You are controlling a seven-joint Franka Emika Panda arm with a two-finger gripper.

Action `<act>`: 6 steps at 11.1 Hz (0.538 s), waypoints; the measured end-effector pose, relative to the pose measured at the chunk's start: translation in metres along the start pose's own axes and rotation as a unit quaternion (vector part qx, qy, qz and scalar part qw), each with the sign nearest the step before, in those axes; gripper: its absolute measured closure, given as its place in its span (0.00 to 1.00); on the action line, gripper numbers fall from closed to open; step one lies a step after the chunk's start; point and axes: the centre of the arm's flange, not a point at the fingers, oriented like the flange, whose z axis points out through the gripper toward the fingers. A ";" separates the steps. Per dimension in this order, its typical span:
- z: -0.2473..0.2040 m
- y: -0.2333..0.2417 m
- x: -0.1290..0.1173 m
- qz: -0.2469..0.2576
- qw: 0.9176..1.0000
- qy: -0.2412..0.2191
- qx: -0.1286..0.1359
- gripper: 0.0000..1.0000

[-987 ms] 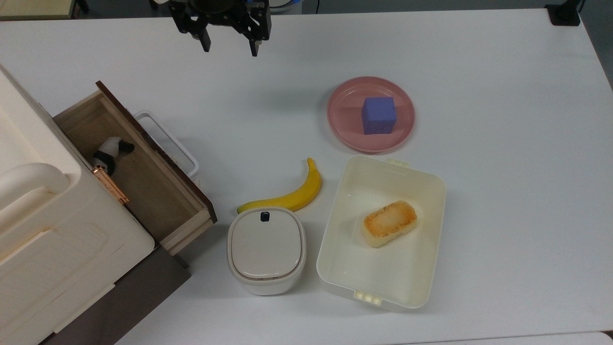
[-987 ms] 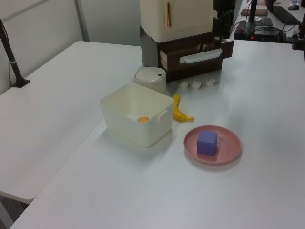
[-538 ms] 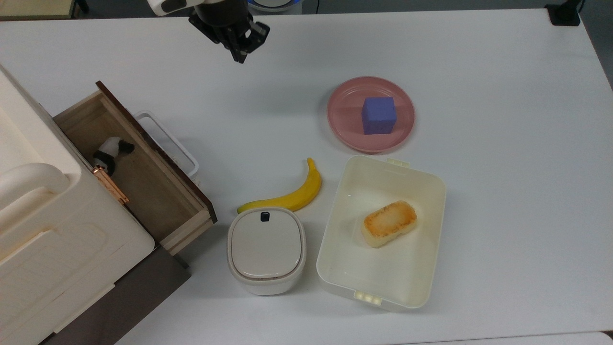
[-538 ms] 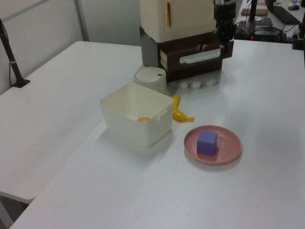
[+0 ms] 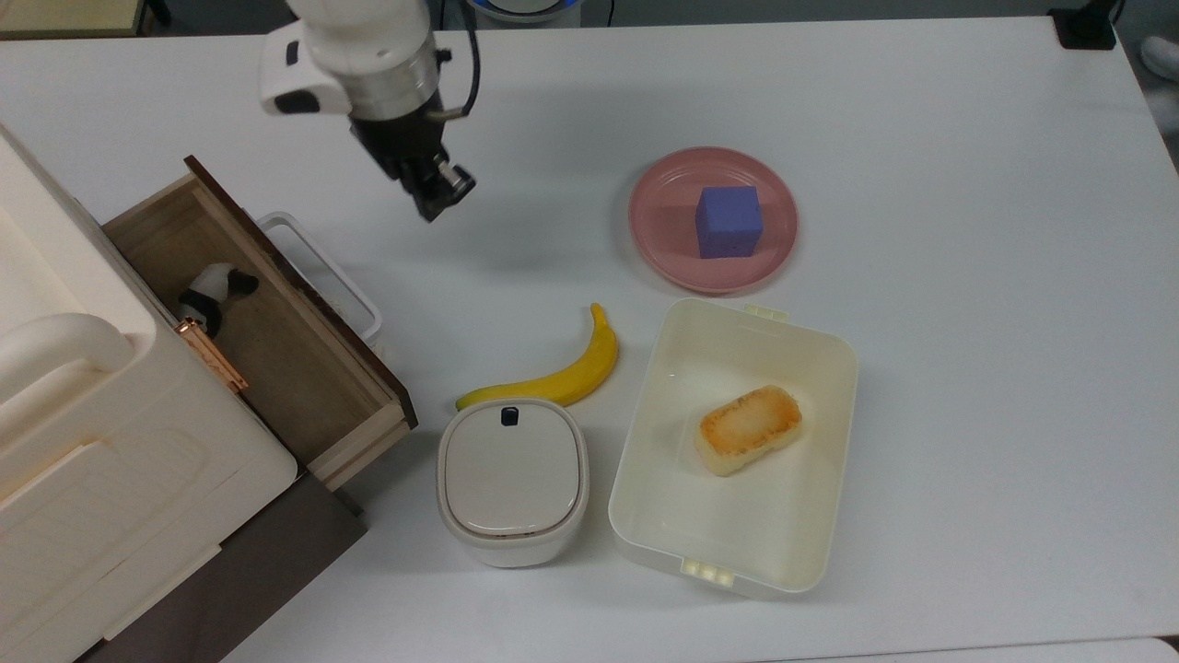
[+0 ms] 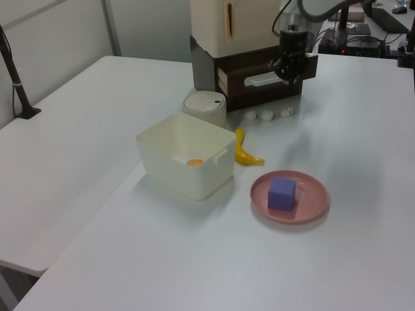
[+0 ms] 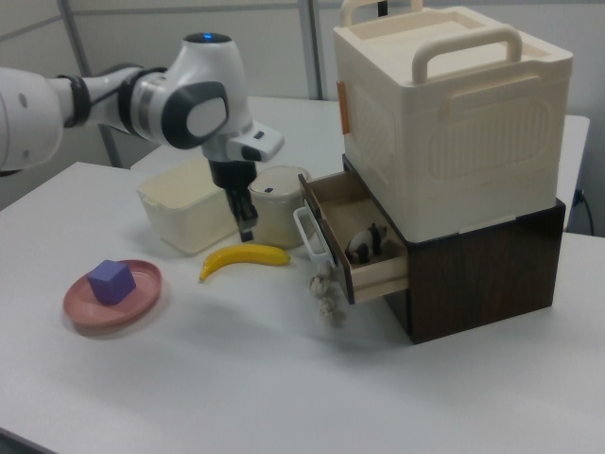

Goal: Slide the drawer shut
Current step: 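Move the gripper down toward the front of the open wooden drawer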

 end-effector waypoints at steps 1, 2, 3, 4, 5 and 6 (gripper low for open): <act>0.009 0.005 0.011 0.011 1.000 0.013 0.000 0.99; 0.017 0.010 0.021 0.015 1.000 0.024 -0.008 0.99; 0.025 0.013 0.030 0.023 0.999 0.033 -0.016 0.99; 0.030 0.014 0.044 0.036 0.998 0.051 -0.016 0.99; 0.032 0.017 0.059 0.047 0.996 0.073 -0.009 0.99; 0.032 0.022 0.067 0.053 0.995 0.084 -0.007 0.99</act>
